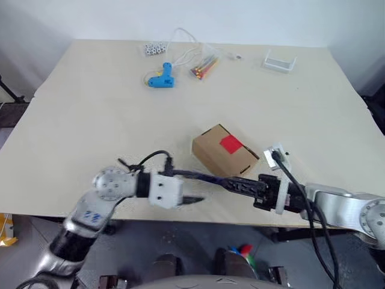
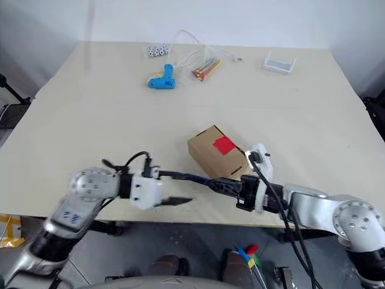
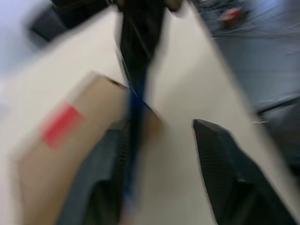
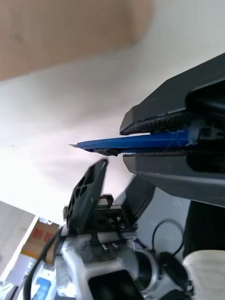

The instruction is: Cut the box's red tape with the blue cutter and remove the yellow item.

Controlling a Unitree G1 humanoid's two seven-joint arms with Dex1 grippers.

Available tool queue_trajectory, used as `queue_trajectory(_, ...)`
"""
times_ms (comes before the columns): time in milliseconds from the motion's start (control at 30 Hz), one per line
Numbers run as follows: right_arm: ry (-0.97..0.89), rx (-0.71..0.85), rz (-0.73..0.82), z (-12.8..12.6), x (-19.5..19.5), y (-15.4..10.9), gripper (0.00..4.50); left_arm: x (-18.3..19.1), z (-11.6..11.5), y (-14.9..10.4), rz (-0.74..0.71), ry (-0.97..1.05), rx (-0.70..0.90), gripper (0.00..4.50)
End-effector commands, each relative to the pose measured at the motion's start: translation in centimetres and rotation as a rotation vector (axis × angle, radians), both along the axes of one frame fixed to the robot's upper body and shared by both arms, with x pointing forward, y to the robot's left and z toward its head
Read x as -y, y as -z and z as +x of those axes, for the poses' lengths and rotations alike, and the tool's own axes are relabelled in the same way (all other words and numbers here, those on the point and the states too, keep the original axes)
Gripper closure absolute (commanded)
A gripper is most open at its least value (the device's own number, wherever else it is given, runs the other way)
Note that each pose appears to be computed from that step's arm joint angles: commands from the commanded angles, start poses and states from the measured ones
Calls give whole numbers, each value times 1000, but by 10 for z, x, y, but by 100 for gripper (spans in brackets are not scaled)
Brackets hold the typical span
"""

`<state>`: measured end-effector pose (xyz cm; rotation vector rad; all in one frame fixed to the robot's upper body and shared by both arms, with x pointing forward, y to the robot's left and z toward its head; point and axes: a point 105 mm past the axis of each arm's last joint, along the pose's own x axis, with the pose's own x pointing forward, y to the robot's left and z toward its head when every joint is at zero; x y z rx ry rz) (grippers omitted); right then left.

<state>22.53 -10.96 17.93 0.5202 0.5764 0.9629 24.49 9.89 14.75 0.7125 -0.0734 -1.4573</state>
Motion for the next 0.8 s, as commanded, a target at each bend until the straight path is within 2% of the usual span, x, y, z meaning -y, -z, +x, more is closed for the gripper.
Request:
queue_trajectory(33, -125, 120, 36, -30, 14, -29, 424, -51, -1, 3, 23, -149, -203, 187)
queue_trajectory(133, -113, 118, -10, -44, 37, -33, 424, -78, 7, 6, -27, -283, -296, 187)
queue_trajectory(233, 7, 114, -101, -51, 72, -35, 424, -98, 24, 7, -109, -399, -313, 187)
queue_trajectory(333, 151, 151, -219, -49, 109, -36, 424, -95, 40, -3, -212, -431, -305, 280)
queue_trajectory(433, 270, 241, -329, -42, 140, -45, 424, -69, 55, -20, -325, -379, -316, 370)
queue_trajectory(500, 278, 289, -368, -40, 147, -54, 424, -53, 61, -29, -361, -344, -327, 433)
queue_trajectory(533, 277, 309, -384, -38, 149, -57, 424, -47, 63, -31, -362, -330, -328, 450)
queue_trajectory(667, 248, 448, -535, -17, 147, -84, 424, 4, 80, -51, -344, -210, -300, 450)
queue_trajectory(700, 248, 490, -568, -5, 142, -93, 424, 21, 89, -57, -337, -200, -295, 450)
queue_trajectory(800, 251, 560, -575, 23, 122, -109, 424, 59, 104, -65, -288, -165, -272, 450)
